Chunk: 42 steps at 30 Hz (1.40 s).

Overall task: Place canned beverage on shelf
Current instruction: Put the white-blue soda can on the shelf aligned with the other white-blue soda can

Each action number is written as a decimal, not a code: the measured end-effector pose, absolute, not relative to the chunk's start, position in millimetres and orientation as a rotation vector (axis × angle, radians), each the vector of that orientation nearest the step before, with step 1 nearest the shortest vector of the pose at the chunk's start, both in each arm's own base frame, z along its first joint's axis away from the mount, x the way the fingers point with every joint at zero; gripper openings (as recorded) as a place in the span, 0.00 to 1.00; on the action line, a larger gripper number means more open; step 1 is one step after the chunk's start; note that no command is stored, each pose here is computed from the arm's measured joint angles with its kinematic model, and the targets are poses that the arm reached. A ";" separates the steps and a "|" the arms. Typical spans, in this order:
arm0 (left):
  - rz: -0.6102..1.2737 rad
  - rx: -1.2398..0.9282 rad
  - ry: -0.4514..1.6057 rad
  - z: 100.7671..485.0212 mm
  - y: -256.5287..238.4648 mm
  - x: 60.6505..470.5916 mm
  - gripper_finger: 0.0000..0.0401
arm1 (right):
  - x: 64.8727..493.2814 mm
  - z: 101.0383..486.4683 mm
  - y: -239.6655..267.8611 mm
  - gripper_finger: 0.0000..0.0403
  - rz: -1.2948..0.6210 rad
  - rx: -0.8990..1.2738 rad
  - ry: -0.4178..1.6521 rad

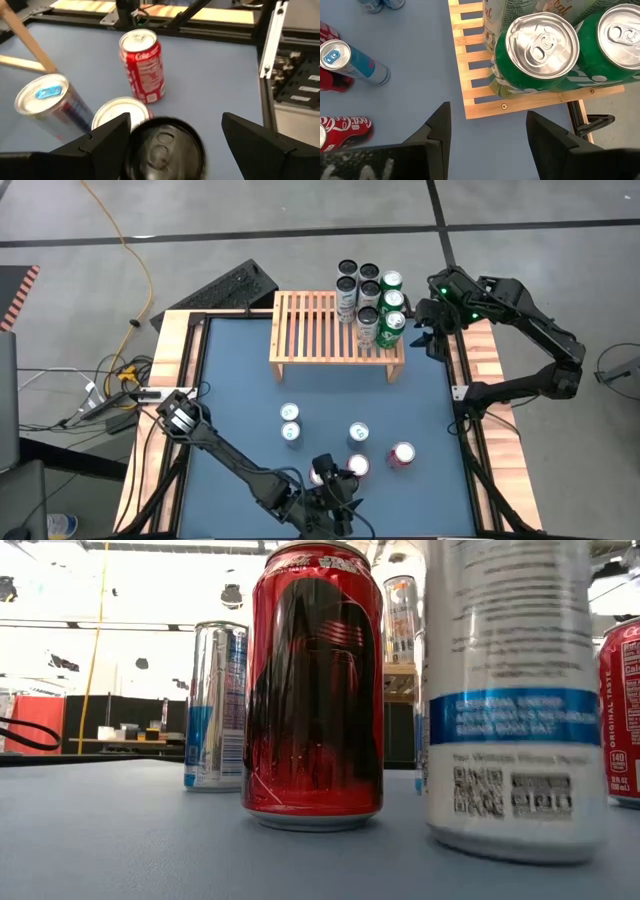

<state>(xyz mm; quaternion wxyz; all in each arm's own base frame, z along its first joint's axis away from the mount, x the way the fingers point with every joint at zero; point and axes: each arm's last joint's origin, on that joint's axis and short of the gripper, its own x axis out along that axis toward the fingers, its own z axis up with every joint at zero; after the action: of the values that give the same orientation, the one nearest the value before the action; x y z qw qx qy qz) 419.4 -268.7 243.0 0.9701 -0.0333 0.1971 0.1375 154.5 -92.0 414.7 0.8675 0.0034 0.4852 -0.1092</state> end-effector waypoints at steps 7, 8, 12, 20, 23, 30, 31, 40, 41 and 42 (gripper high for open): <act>0.303 -0.043 0.389 242.9 -268.9 418.3 0.75 | 154.5 414.7 -92.0 0.49 -0.228 0.007 1.016; 0.294 -0.055 0.396 242.4 -269.1 418.2 0.75 | 154.5 414.7 -92.0 0.49 -0.228 0.007 1.016; 0.267 -0.114 0.430 240.0 -269.4 417.0 0.75 | 154.5 414.7 -92.0 0.49 -0.228 0.007 1.016; 0.292 -0.130 0.467 235.2 -268.1 414.1 0.75 | 154.5 414.7 -92.0 0.49 -0.228 0.006 1.016; 0.280 -0.110 0.493 233.2 -267.9 413.0 0.75 | 154.5 414.7 -92.0 0.49 -0.227 0.004 1.016; 0.249 -0.045 0.543 221.0 -265.3 418.0 0.74 | 154.5 414.7 -92.0 0.49 -0.227 0.005 1.016; 0.246 -0.055 0.551 218.0 -264.4 419.7 0.73 | 154.5 414.7 -91.9 0.49 -0.227 0.005 1.016; 0.265 -0.148 0.537 217.2 -266.4 419.4 0.59 | 154.6 414.6 -92.0 0.49 -0.224 0.001 1.017; 0.266 -0.154 0.537 218.6 -267.6 417.6 0.59 | 154.6 414.6 -92.0 0.49 -0.224 0.001 1.017; 0.264 -0.162 0.537 220.2 -268.9 415.9 0.59 | 154.6 414.6 -92.0 0.49 -0.224 0.001 1.017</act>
<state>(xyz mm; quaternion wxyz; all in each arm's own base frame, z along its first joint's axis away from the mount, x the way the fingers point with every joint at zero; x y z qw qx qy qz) 415.9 -268.9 220.2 0.9523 -0.0799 0.2643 0.1298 154.6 -92.0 414.6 0.8674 0.0005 0.4859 -0.1072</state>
